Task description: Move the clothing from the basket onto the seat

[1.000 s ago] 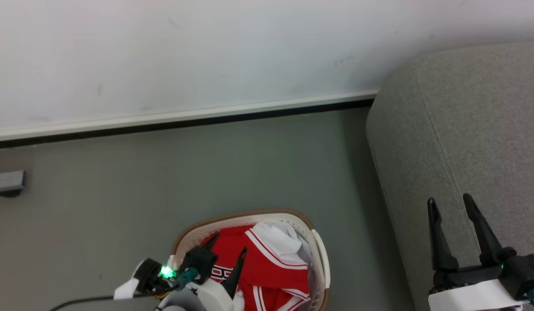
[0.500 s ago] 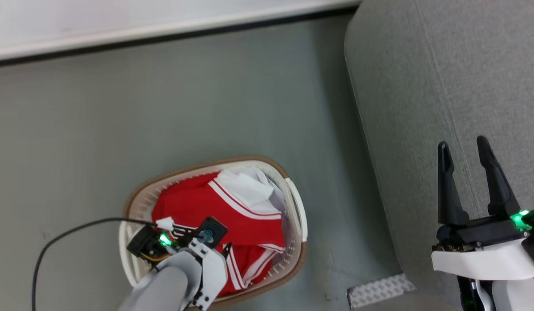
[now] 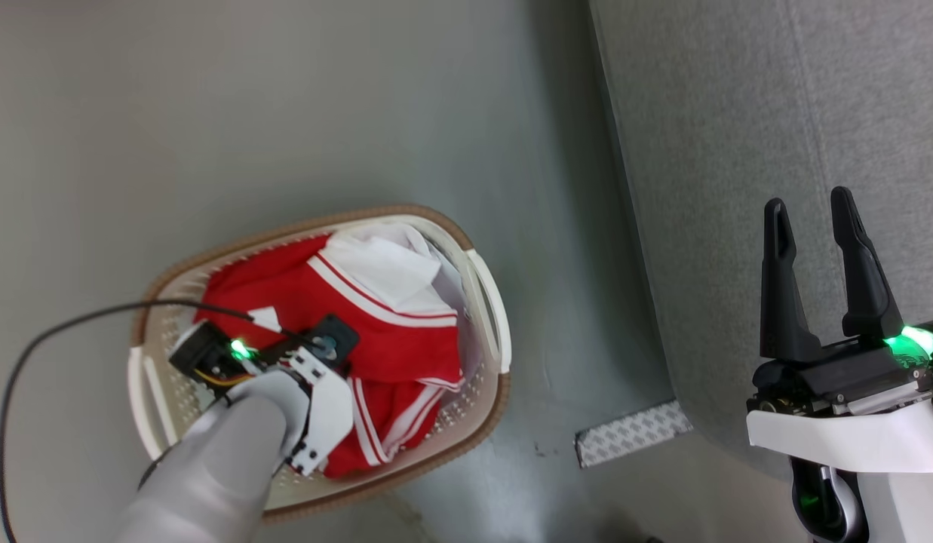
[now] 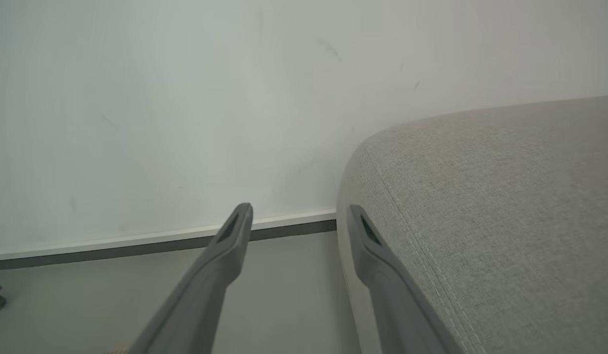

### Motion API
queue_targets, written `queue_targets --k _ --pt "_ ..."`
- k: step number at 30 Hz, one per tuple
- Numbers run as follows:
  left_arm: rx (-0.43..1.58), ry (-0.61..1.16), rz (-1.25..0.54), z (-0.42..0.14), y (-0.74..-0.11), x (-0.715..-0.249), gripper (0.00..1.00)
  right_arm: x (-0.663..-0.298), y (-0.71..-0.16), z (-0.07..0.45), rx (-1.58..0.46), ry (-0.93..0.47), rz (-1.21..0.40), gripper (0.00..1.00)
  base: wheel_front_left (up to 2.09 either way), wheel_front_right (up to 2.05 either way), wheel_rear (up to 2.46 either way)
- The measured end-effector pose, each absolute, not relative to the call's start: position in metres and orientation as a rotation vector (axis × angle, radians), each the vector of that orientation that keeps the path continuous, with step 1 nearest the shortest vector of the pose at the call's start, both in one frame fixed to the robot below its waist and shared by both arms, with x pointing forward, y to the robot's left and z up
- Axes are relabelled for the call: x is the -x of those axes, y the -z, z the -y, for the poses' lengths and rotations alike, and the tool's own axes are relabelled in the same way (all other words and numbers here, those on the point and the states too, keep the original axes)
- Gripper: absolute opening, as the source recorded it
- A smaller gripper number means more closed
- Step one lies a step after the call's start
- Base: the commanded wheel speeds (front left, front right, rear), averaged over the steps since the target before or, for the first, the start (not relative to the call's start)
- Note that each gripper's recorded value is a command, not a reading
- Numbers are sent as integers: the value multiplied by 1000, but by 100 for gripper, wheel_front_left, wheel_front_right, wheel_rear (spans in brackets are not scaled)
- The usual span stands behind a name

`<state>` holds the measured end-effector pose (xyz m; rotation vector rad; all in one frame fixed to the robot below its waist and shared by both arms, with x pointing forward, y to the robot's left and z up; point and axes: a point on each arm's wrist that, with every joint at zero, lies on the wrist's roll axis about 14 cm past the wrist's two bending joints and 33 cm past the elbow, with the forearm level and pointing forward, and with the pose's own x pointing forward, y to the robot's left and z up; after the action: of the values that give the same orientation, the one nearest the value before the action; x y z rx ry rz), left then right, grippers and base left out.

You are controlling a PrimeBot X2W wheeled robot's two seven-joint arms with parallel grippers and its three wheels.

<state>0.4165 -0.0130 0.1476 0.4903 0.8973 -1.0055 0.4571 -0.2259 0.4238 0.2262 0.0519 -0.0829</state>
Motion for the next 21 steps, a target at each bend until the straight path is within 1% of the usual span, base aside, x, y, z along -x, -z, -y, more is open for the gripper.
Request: queue_targets --k 1,2,3,6,9,12,16,21 --pt "-487 1009 -902 14 -143 -417 100 -457 -420 227 -225 86 -62 100 0 0 0" --pt "-479 1010 -913 15 -139 -416 9 -457 -416 227 -226 89 -72 100 0 0 0" --pt "-481 1022 -919 16 -134 -414 0 -457 -412 228 -226 92 -81 100 0 0 0" --pt "-466 1058 -928 22 -126 -403 0 -455 -405 232 -221 106 -99 100 0 0 0" --pt "-400 1050 -900 32 -133 -404 0 -455 -405 235 -217 115 -99 100 0 0 0" --pt "-320 1029 -829 47 -155 -413 0 -454 -410 236 -215 117 -88 100 0 0 0" --pt "-235 963 -755 50 -187 -427 0 -448 -420 231 -217 105 -75 100 0 0 0" --pt "-138 890 -698 47 -230 -420 0 -430 -435 226 -225 98 -62 100 0 0 0"
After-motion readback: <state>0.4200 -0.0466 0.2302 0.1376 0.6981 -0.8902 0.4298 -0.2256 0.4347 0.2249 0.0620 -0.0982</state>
